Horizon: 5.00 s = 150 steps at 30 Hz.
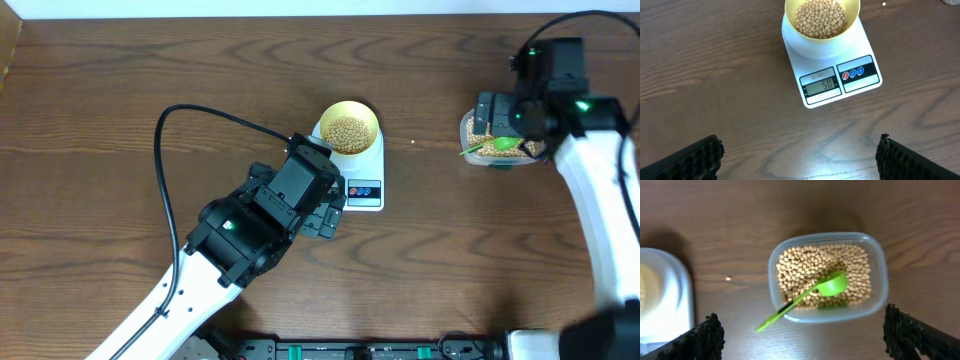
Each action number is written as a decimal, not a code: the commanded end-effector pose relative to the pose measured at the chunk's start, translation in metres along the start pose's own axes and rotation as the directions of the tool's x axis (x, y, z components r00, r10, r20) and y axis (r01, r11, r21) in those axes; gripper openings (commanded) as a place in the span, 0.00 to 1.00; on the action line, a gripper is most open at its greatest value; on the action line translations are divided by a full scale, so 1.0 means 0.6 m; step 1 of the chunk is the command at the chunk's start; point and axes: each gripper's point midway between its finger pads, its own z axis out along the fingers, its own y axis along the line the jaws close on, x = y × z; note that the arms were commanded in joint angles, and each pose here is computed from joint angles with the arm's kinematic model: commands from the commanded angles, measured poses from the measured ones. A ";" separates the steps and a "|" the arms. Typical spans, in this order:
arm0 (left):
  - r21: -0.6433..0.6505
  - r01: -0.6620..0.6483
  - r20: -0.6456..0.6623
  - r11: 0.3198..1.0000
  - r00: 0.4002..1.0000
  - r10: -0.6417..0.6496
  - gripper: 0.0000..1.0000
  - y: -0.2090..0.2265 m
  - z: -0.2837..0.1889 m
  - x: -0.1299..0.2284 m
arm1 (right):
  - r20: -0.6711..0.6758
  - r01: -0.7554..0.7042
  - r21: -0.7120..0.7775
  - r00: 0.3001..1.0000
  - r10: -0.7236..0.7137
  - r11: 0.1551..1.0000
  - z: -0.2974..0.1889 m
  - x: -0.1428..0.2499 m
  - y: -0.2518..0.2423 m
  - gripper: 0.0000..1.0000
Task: Scoop item into bowl and weigh 50g on scale
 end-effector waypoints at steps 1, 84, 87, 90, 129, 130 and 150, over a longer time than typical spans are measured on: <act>-0.023 -0.009 0.012 1.000 1.000 0.010 1.00 0.007 -0.003 -0.007 | 0.109 0.017 -0.031 0.994 -0.014 0.999 -0.080 -0.020 -0.001 0.99; -0.023 -0.009 0.012 1.000 1.000 0.010 1.00 0.007 -0.003 -0.007 | 0.791 0.151 -0.141 0.611 0.019 0.978 -0.065 0.246 0.005 0.99; -0.023 -0.009 0.012 1.000 1.000 0.010 1.00 0.007 -0.003 -0.007 | 0.777 0.136 -0.125 0.629 0.012 0.983 -0.055 0.249 -0.001 0.99; -0.023 -0.009 0.012 1.000 1.000 0.010 1.00 0.007 -0.003 -0.007 | 0.754 0.149 -0.108 0.656 -0.017 0.983 -0.041 0.256 -0.001 0.99; -0.023 -0.009 0.012 1.000 1.000 0.010 1.00 0.007 -0.003 -0.007 | 0.754 0.244 -0.174 0.656 -0.030 0.954 -0.039 0.249 0.031 0.99; -0.023 -0.009 0.012 1.000 1.000 0.010 1.00 0.007 -0.003 -0.007 | 0.747 0.245 -0.173 0.663 -0.035 0.954 -0.036 0.252 0.031 0.99; -0.023 -0.009 0.012 1.000 1.000 0.010 1.00 0.007 -0.003 -0.007 | 0.814 0.264 -0.161 0.580 -0.023 0.951 -0.079 0.248 0.032 0.99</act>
